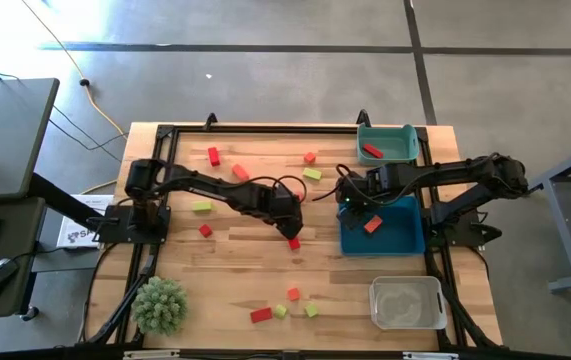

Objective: Sort & place blocks by color
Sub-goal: Put the green wooden block into the white bin

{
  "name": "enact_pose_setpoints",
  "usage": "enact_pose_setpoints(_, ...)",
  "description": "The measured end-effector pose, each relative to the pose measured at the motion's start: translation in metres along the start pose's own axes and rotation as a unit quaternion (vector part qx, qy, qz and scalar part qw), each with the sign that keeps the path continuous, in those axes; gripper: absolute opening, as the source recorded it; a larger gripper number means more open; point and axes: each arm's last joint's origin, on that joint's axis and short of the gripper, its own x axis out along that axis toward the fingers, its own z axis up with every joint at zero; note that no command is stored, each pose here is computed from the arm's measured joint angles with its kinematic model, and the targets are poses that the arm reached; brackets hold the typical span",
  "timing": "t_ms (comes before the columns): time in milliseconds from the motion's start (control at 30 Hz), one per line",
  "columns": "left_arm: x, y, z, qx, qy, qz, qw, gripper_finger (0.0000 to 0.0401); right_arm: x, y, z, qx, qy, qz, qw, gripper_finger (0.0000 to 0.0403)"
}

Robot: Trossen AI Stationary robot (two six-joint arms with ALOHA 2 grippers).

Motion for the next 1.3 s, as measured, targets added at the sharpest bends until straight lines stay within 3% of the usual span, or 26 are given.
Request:
enact_pose_setpoints(733, 0.023, -0.004, -0.007, 0.02, 0.009, 0.015, 1.0, 0.0172, 0.0, 0.0, 0.0, 0.0, 0.0, 0.001, 1.0, 0.0151)
enact_pose_setpoints(900, 0.023, -0.004, -0.007, 0.042, 0.009, 0.014, 0.999, 0.0143, 0.0, 0.0, 0.0, 0.0, 0.0, 0.001, 1.0, 0.0151)
enact_pose_setpoints(1033, 0.022, -0.005, -0.007, 0.064, 0.021, -0.004, 0.998, 0.0103, 0.0, 0.0, 0.0, 0.0, 0.0, 0.001, 1.0, 0.0151)
enact_pose_setpoints(1300, 0.018, -0.009, 0.0, 0.089, 0.044, -0.085, 0.991, 0.0102, 0.0, 0.001, 0.001, 0.001, -0.001, 0.008, 1.0, 0.0151)
